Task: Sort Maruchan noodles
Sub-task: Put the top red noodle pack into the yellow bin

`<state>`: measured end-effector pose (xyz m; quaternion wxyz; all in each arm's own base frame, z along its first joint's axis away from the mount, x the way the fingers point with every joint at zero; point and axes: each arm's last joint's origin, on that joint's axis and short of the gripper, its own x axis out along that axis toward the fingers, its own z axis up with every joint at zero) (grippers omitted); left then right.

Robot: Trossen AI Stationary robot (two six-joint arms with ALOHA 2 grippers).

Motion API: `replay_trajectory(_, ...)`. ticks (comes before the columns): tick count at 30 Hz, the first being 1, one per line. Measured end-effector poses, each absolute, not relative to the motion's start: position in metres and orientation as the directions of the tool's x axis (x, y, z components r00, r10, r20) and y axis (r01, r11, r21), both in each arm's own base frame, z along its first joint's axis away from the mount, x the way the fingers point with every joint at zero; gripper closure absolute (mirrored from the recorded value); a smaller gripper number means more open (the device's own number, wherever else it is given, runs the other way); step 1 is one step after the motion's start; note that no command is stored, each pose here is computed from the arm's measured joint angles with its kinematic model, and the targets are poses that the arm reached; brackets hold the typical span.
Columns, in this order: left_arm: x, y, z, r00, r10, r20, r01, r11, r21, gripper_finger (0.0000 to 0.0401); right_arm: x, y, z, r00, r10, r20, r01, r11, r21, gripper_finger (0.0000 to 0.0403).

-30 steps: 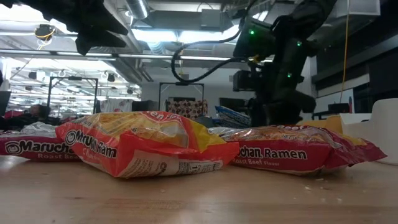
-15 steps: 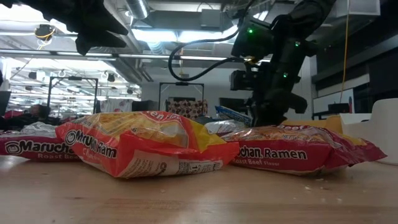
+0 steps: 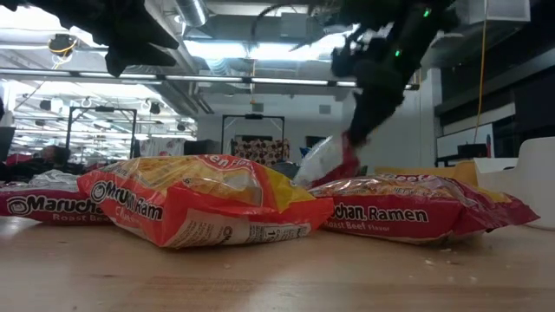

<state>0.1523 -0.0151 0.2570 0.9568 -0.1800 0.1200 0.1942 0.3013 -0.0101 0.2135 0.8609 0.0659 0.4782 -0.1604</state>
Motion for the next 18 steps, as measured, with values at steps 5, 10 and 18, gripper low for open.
replay_trajectory(5, 0.152, -0.015, 0.257, 0.896, 0.328, -0.299, -0.414, 0.86, -0.298, 0.0231, 0.272, -0.015, 0.245, 0.468, -0.37, -0.803, 0.471, 0.873, -0.127, 0.0403)
replay_trajectory(10, 0.152, -0.015, 0.257, 0.895, 0.329, -0.3, -0.416, 0.86, -0.296, 0.0231, 0.242, -0.032, 0.269, 0.385, -0.566, -0.729, 0.674, 0.712, -0.197, 0.0403)
replay_trajectory(18, 0.152, -0.015, 0.257, 0.89, 0.348, -0.295, -0.431, 0.854, -0.292, 0.0231, 0.215, -0.066, 0.282, 0.157, -0.793, -0.589, 0.92, 0.334, -0.204, 0.0403)
